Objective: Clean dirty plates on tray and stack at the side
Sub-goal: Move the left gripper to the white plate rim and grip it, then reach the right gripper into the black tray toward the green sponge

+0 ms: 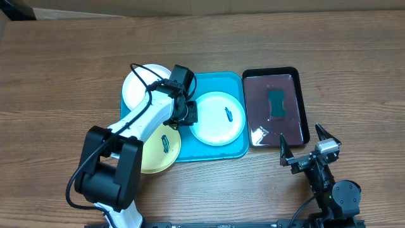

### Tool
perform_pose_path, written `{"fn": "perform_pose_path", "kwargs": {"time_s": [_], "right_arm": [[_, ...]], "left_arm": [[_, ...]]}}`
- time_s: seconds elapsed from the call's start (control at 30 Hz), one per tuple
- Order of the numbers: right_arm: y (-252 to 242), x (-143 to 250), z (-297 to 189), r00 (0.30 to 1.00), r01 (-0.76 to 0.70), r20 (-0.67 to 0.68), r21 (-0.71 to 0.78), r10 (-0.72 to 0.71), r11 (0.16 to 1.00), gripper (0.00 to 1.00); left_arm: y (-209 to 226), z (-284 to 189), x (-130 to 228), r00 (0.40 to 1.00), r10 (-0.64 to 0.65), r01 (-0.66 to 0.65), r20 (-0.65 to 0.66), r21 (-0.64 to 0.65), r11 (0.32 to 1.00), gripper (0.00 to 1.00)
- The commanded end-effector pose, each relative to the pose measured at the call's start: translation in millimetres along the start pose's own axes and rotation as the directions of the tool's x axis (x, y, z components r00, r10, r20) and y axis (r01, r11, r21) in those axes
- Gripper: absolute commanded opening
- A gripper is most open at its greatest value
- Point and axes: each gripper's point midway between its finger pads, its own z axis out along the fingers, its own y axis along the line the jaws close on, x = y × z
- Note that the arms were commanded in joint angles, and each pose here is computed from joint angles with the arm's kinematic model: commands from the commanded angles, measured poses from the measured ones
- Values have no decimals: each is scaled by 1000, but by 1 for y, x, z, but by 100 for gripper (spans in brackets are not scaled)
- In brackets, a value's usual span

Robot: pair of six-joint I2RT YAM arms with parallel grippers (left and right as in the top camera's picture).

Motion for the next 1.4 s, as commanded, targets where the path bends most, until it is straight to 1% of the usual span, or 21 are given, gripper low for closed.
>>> {"fn": "perform_pose_path", "kwargs": {"time_s": [0.0,0.73,0.83,0.9,0.97,1.07,1.17,1.27,1.3,1.33,1.37], "right_arm": [[-2,2,0,1000,-2,3,11,2,1000,100],[-2,-2,0,1000,7,21,13,-7,1000,100],[5,-16,-1,997,-12,76,-31,15,999,100],[9,-31,-3,991,-67,110,-60,73,996,100],[6,-47,-7,987,-98,121,-44,102,994,100],[0,-75,-14,985,-118,123,-11,119,993,100],[-6,-104,-18,989,-127,83,35,124,991,100],[-10,-128,-12,992,-122,-14,60,123,991,100],[-10,-134,-7,990,-120,-63,64,124,991,100],[-11,-138,-3,986,-121,-106,69,128,990,100],[-12,-141,2,979,-124,-151,74,134,990,100]], "left_arm": [[2,8,6,1000,-18,17,-17,-25,1000,22],[2,10,8,1000,-15,14,-19,-26,1000,19],[1,10,8,1000,-15,14,-19,-26,1000,21],[1,10,8,1000,-15,14,-18,-25,1000,19],[1,10,8,1000,-14,14,-17,-25,1000,16],[1,10,8,1000,-15,14,-17,-25,1000,18],[1,11,8,1000,-14,14,-15,-24,1000,18],[1,13,7,1000,-14,14,-8,-19,1000,17],[1,14,8,1000,-17,17,-10,-16,1000,15],[0,14,8,1000,-17,17,-12,-12,1000,11],[0,14,8,1000,-16,16,-11,-11,1000,8]]}}
